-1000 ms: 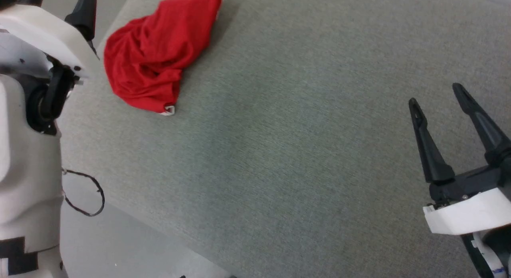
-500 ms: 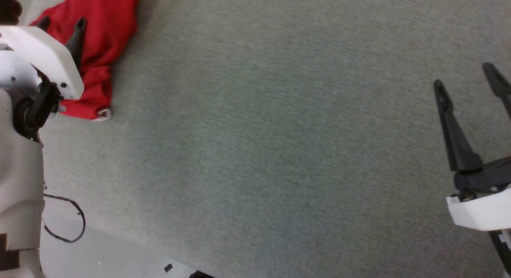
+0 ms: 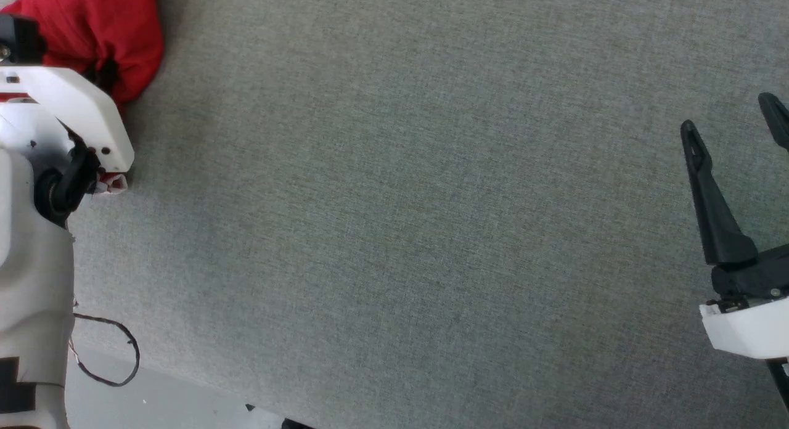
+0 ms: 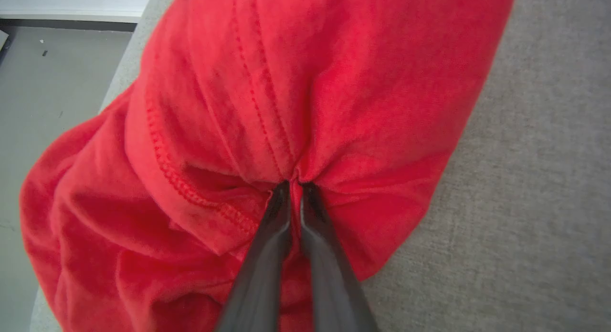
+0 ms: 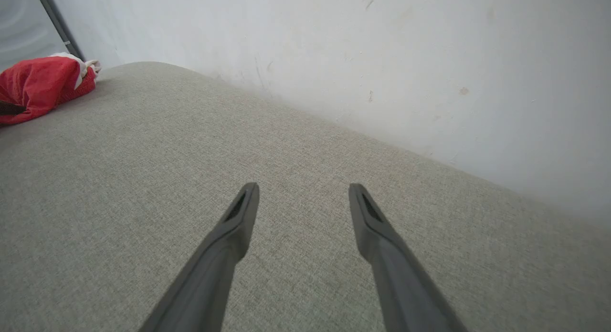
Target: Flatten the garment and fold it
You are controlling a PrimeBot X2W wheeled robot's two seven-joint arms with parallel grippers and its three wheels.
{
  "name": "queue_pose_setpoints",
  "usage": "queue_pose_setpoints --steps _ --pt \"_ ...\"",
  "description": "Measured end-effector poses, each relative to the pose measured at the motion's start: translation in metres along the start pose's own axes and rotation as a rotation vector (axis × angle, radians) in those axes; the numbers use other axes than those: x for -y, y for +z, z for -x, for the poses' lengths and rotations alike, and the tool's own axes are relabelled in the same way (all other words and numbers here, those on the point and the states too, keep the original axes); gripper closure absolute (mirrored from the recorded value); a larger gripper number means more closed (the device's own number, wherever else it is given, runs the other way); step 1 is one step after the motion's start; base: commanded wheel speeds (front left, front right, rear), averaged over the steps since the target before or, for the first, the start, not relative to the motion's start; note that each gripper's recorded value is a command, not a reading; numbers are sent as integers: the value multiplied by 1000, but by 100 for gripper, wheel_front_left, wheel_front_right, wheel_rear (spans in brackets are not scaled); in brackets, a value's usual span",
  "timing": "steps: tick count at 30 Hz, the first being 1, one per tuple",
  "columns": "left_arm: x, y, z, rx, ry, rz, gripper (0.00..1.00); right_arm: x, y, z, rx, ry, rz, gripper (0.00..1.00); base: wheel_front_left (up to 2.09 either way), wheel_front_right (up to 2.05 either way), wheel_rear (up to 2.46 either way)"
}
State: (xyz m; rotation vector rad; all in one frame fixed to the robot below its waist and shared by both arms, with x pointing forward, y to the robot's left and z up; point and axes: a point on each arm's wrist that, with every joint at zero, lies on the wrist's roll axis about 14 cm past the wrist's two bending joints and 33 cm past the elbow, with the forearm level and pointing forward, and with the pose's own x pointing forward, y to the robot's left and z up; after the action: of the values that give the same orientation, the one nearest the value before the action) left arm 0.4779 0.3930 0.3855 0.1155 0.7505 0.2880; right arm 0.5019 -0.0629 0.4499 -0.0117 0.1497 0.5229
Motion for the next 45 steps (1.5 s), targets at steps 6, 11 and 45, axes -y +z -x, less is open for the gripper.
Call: queue_pose_setpoints --steps 6,11,45 --pt "-14 12 6 59 28 -3 100 -7 10 -1 35 9 -21 0 0 0 0" --pt "-33 44 20 162 62 4 100 -10 23 4 77 -8 -44 0 0 0 0" --pt "121 324 327 972 -512 47 100 11 127 136 396 -292 -55 0 0 0 0"
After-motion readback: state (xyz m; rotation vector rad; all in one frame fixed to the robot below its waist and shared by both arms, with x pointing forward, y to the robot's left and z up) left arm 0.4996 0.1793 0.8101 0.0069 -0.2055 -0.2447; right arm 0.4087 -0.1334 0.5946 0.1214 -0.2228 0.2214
